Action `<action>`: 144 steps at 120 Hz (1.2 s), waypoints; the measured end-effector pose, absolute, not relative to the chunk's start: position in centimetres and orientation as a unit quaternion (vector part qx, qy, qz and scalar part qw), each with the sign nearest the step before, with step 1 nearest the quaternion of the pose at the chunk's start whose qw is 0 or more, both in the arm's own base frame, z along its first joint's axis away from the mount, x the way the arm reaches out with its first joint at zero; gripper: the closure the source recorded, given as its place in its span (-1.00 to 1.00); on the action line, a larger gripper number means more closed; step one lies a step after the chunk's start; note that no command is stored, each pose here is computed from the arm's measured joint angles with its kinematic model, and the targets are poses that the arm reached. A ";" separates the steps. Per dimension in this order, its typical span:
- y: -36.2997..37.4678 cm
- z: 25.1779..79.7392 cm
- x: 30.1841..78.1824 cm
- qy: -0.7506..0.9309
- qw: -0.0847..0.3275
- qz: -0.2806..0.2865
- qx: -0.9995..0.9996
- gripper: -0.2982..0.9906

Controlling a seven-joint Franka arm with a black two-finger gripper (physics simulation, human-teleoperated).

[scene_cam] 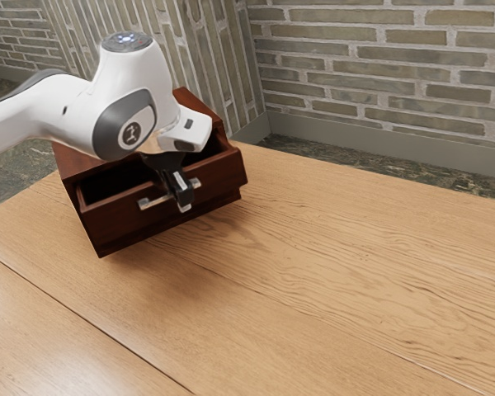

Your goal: Pull the drawer handle with one arm to open the drawer

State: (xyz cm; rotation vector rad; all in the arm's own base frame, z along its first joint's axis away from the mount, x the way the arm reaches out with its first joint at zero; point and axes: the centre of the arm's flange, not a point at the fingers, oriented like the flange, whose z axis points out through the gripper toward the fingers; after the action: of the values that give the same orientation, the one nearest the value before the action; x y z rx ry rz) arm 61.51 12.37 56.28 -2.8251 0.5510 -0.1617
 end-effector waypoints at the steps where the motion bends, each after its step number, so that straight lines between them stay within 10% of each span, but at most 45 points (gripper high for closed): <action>1: 12.3 56.3 61.5 0.190 0.129 -0.056 -0.972 0.13; 144: 9.9 55.7 62.2 0.169 0.103 -0.067 -0.978 0.11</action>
State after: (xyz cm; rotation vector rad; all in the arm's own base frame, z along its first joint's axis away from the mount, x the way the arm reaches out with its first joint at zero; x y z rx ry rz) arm 62.21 9.92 55.68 -2.8855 0.4979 -0.1980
